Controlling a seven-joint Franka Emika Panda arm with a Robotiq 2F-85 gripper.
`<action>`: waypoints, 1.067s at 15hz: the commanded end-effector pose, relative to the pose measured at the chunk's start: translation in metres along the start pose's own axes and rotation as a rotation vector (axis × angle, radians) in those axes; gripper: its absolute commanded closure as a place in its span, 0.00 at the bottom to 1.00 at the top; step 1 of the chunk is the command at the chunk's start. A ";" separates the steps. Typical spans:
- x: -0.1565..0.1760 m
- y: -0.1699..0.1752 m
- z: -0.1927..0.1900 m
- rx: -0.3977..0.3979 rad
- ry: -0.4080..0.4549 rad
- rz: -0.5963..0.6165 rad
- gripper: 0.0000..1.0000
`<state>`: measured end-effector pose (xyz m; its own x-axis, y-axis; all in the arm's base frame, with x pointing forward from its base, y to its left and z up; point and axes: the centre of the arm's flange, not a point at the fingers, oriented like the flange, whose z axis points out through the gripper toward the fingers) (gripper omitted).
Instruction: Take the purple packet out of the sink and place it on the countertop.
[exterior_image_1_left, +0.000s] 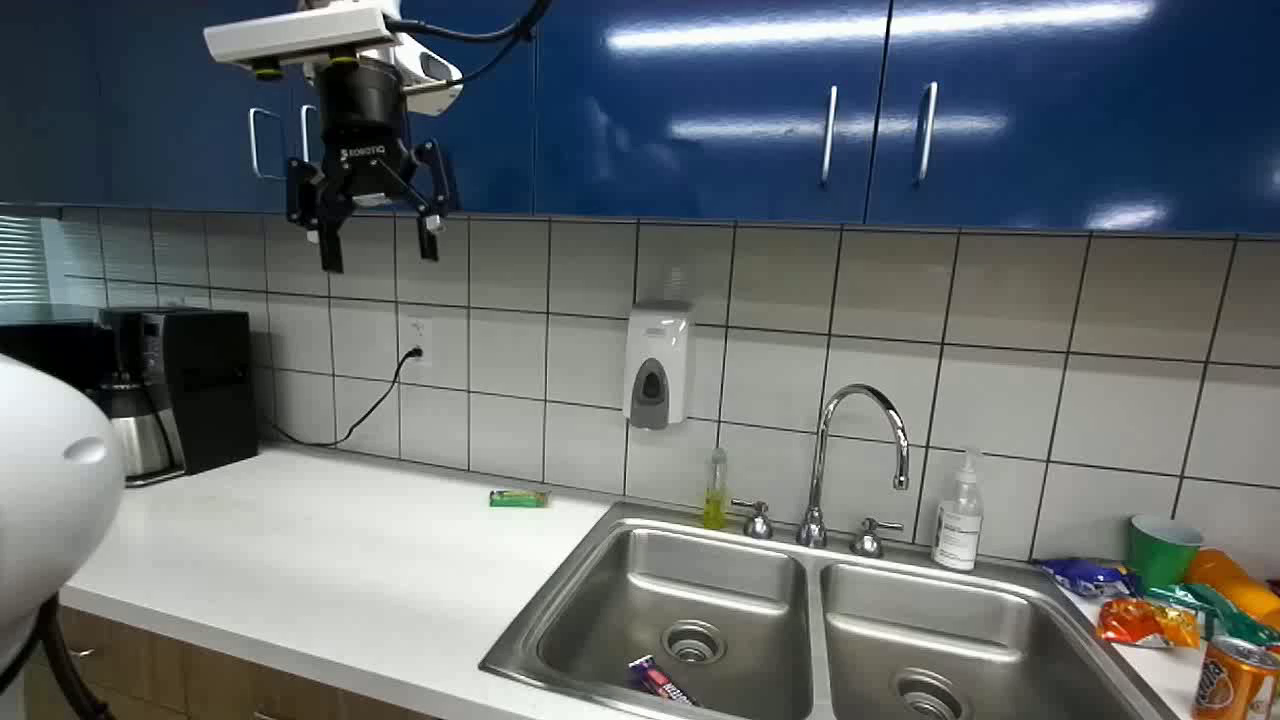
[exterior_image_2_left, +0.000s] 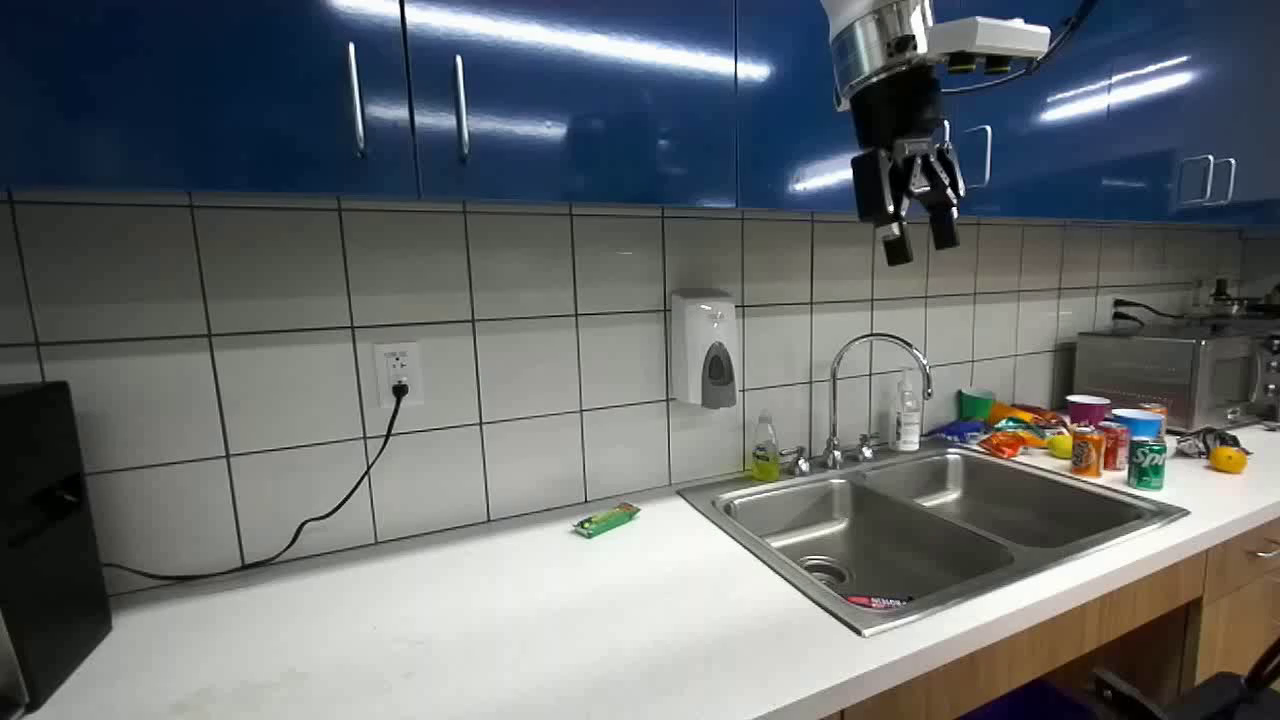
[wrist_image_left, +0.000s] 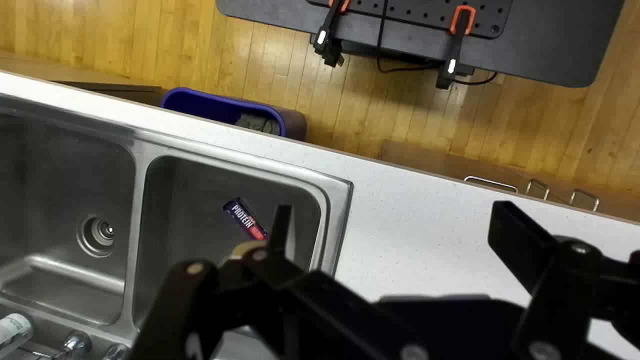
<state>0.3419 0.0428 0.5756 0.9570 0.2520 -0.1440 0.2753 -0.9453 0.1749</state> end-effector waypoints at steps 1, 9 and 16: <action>0.000 0.000 0.000 0.000 0.000 0.000 0.00; 0.028 0.016 0.037 0.010 0.028 0.000 0.00; 0.064 0.042 0.108 0.052 0.037 -0.006 0.00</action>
<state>0.3907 0.0106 0.4896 0.9661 0.2322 -0.1129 0.2455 -0.9614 0.1241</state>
